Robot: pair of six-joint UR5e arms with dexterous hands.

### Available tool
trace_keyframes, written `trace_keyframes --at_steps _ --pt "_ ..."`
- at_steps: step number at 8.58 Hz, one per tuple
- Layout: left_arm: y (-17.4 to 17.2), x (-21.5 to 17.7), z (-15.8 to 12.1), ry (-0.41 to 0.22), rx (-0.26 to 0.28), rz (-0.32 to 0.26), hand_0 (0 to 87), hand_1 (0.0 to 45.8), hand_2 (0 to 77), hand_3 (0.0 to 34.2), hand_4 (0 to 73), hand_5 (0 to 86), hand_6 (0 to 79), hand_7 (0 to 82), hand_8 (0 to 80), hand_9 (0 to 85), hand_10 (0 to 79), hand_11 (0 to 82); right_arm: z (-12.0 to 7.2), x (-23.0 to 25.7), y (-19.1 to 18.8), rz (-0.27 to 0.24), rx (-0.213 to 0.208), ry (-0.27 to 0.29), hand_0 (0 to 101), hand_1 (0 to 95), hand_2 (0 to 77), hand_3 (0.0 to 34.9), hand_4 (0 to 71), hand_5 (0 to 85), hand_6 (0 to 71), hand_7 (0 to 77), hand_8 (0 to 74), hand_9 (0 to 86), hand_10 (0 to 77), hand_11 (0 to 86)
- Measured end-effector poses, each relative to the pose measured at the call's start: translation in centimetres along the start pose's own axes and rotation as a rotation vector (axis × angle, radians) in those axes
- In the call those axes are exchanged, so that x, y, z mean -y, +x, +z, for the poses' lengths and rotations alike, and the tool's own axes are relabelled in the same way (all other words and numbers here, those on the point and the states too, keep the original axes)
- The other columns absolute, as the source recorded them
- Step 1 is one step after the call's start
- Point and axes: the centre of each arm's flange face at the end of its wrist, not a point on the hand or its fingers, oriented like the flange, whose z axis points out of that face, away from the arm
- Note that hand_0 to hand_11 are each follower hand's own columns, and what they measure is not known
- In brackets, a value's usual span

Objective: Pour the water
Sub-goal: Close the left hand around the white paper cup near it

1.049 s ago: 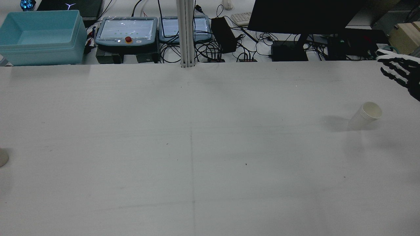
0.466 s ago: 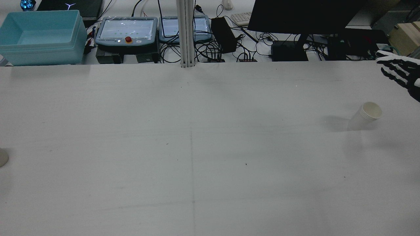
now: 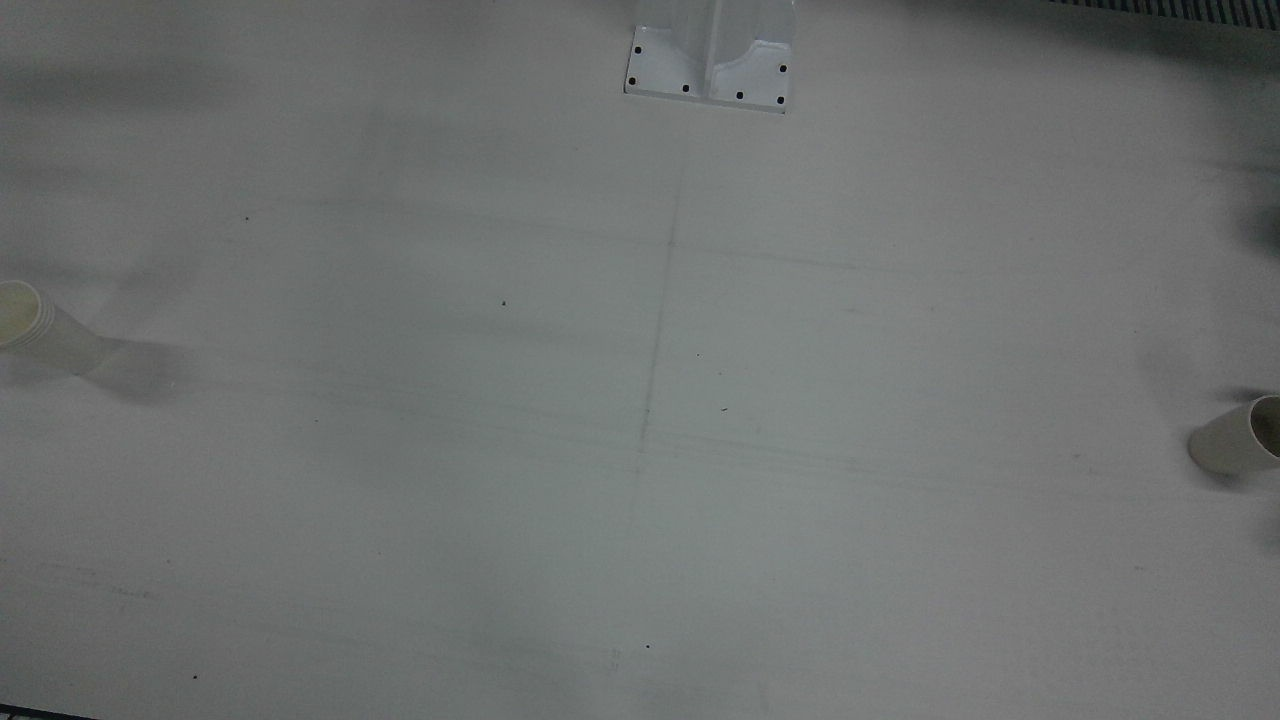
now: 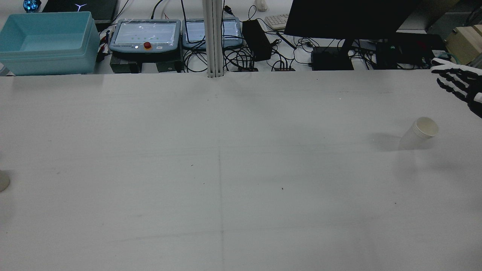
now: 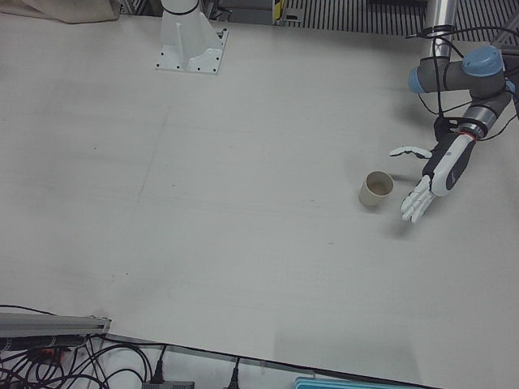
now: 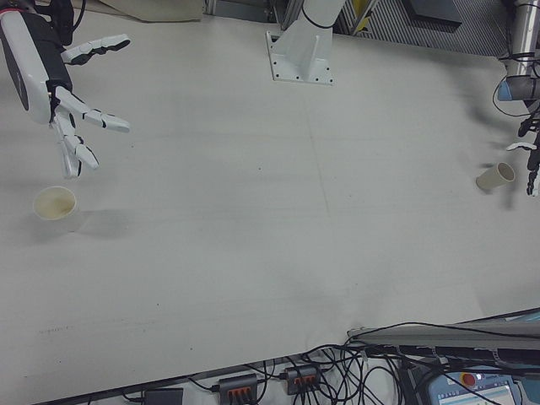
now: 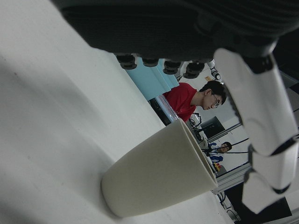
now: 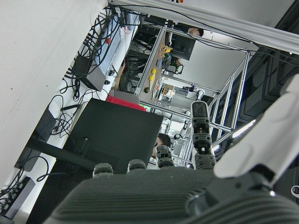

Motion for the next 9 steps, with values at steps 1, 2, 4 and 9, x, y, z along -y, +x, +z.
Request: trace_keyframes --at_steps 1,2,4,9 --pt "0.0 -0.1 0.2 -0.002 -0.012 -0.006 45.7 13.1 24.5 0.0 8.7 2.2 2.2 6.0 0.5 1.1 1.6 3.8 0.0 0.0 0.1 0.000 -0.002 -0.001 33 5.4 8.7 11.5 13.1 18.0 0.5 14.2 0.5 1.6 0.0 0.5" --pt "0.2 0.0 0.3 0.010 -0.044 -0.022 45.6 15.3 21.3 0.0 8.7 2.2 0.5 5.4 0.5 1.1 1.6 4.4 0.1 -0.1 0.1 0.000 -0.003 -0.002 33 3.8 8.2 12.5 13.6 18.0 0.5 14.2 0.5 1.6 0.0 0.5" --pt "0.8 0.4 0.4 0.050 -0.118 -0.057 45.9 12.5 19.6 0.0 4.4 0.5 0.0 3.8 0.5 1.1 1.1 2.7 0.1 -0.1 0.2 0.000 -0.007 -0.003 33 3.8 6.0 12.7 12.5 18.0 0.5 14.2 0.5 1.6 0.0 0.5" --pt "-0.6 2.6 -1.9 0.115 -0.161 -0.088 39.6 9.3 18.5 0.0 1.6 0.5 0.0 3.3 0.5 1.1 1.1 2.7 0.0 0.0 0.5 -0.003 -0.012 -0.001 32 4.9 7.1 12.4 11.5 17.5 0.5 13.1 0.5 1.6 0.0 0.5"
